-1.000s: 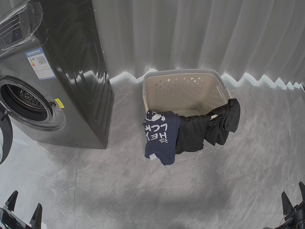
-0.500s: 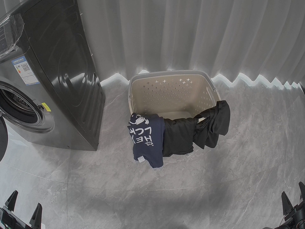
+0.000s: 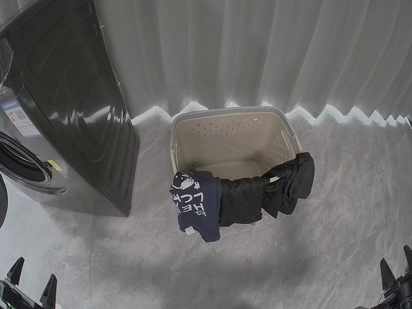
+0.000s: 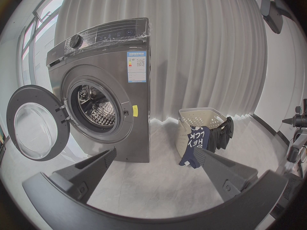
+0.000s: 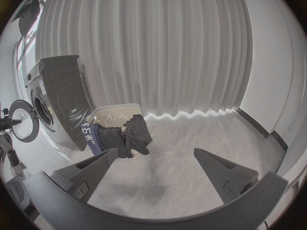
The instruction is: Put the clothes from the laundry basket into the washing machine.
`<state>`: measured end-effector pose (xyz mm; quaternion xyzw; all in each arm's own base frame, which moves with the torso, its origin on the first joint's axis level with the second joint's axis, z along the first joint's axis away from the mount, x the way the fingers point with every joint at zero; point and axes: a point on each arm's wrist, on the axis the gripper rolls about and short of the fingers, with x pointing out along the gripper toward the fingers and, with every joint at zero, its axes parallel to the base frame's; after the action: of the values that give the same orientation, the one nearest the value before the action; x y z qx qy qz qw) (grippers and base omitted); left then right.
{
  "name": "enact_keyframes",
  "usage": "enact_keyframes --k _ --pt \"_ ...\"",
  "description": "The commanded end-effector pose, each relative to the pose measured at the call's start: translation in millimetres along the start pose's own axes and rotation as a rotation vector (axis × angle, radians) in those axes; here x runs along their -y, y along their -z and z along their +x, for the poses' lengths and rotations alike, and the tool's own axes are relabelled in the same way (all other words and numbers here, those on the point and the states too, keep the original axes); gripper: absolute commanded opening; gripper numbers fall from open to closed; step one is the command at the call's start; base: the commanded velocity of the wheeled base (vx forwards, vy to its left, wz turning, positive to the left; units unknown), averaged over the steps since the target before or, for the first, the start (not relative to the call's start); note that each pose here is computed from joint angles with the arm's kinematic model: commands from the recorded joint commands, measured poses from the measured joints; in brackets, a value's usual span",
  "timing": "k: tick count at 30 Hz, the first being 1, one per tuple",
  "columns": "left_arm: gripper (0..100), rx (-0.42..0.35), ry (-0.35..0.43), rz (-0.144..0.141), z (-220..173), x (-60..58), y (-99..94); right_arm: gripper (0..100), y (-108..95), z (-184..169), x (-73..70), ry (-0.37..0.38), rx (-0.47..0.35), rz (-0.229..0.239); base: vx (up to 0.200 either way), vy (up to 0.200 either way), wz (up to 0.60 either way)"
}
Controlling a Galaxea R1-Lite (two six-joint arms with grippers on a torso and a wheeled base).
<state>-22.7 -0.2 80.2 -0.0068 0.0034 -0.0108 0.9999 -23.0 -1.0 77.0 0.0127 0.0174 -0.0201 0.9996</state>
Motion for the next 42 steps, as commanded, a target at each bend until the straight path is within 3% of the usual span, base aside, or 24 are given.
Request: enact_keyframes --k 1,12,30,35,42 --pt "100 0.000 0.000 0.000 0.0 -0.1 5.3 100 1.2 -1.0 0.1 0.000 0.012 0.000 0.000 0.000 0.00" --pt "100 0.000 0.000 -0.002 0.0 -0.1 5.3 100 1.1 -1.0 0.1 0.000 0.014 0.000 0.000 -0.164 0.00" --pt "100 0.002 0.001 -0.002 0.0 0.0 5.1 100 1.1 -1.0 0.1 0.000 0.014 0.000 0.000 0.000 0.00" --pt "100 0.000 0.001 -0.002 0.0 0.0 5.3 100 1.1 -1.0 0.1 0.000 0.014 0.000 0.000 -0.200 0.00" --pt "100 0.000 0.003 -0.002 0.0 -0.1 5.3 100 1.2 -1.0 0.1 0.000 0.012 0.000 0.000 0.000 0.00"
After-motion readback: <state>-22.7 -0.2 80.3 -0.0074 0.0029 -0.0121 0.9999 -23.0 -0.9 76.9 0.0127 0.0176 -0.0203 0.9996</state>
